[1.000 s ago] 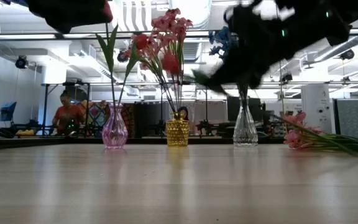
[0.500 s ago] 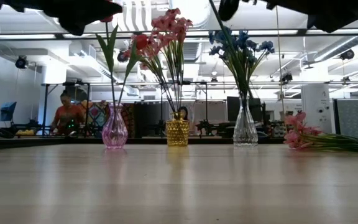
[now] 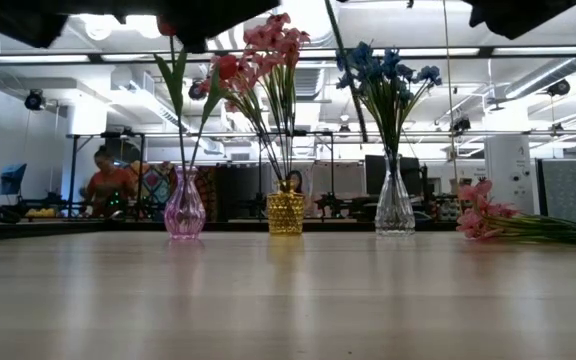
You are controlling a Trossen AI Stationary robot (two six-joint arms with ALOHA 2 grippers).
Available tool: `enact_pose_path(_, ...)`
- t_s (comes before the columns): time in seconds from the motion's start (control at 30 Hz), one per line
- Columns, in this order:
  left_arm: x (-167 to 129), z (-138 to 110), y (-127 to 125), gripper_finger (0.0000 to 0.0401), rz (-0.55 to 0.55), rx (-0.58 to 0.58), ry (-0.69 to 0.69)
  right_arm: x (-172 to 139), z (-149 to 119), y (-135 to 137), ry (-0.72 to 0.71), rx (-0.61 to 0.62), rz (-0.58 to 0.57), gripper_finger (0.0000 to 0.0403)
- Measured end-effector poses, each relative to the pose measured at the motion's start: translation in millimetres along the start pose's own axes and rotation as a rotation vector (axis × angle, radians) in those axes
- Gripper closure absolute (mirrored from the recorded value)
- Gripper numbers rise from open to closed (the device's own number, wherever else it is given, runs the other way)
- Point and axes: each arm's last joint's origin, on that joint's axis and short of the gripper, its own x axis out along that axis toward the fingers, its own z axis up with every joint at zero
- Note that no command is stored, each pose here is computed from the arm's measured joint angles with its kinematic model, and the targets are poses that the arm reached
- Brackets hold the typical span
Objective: Sort flowers into vase by color
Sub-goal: Put the red flower into the violet vase
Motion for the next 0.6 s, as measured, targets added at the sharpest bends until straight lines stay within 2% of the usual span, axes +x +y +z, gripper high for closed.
enact_pose_path(0.1, 14.5, -1.1, -5.9, 0.0189, -0.114, -0.006, -0.03, 5.2, -3.2, 0.7, 0.004, -0.022, 0.001, 0.039)
enact_pose_path(0.17, 23.5, -0.2, -9.5, 0.0189, -0.138, -0.014, -0.04, 7.1, -4.8, 1.0, 0.006, -0.031, 0.001, 0.039)
enact_pose_path(0.43, 35.8, 0.6, -15.3, 0.0196, -0.137, 0.015, -0.051, 9.2, -6.5, 1.3, 0.007, -0.044, 0.001, 0.039)
enact_pose_path(0.6, 32.8, 1.7, -11.5, 0.025, -0.108, 0.014, -0.049, 9.1, -6.8, 1.4, 0.009, -0.047, 0.001, 0.039)
